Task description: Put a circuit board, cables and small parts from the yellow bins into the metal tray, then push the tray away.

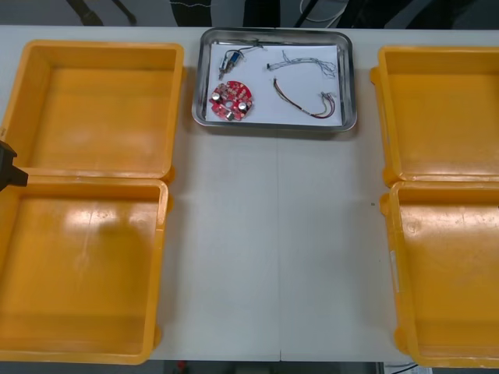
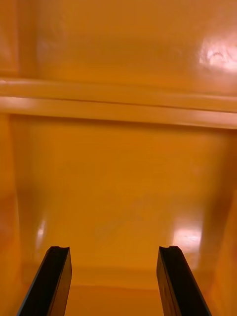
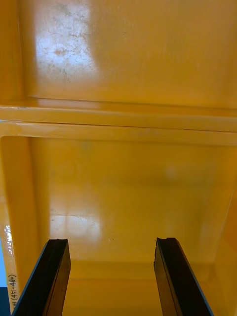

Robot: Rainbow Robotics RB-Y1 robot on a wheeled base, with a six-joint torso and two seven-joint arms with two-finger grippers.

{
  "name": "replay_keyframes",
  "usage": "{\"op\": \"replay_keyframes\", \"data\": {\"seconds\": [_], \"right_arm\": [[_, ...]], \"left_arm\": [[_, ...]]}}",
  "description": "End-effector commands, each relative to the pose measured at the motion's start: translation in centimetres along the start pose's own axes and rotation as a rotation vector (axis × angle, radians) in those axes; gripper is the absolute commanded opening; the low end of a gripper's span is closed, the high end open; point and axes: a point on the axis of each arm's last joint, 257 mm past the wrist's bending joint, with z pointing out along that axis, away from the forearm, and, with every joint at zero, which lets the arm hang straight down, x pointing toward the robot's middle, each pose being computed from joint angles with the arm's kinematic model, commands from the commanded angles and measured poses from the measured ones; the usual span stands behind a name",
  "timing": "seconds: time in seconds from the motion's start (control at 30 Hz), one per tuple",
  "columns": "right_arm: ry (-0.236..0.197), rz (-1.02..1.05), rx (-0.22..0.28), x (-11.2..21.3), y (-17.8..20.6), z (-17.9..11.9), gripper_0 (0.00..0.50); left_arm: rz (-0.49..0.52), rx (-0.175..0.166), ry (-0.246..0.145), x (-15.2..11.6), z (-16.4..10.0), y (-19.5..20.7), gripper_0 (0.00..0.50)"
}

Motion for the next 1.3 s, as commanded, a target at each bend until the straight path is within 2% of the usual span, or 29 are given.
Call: {"op": "replay_keyframes", "data": {"seconds": [0.03, 0.17, 0.97, 1.3], "right_arm": [[0.008, 0.025, 0.069, 0.5, -2.9, -1.2, 0.500], [0.017, 0.050, 0.046, 0.6, -3.3, -1.1, 0.500], [-0.017, 0.070, 0.035, -0.8, -3.1, -1.9, 0.500], [-0.012, 0.071, 0.043, -0.7, -3.2, -1.8, 0.500]], "left_arm": [[0.094, 0.001, -0.035, -0.3, -0.5, 0.0, 0.500], [0.094, 0.001, -0.035, -0.3, -0.5, 0.0, 0.500], [0.094, 0.001, -0.035, -0.3, -0.5, 0.0, 0.500], [0.094, 0.001, -0.035, -0.3, -0.5, 0.0, 0.500]]}}
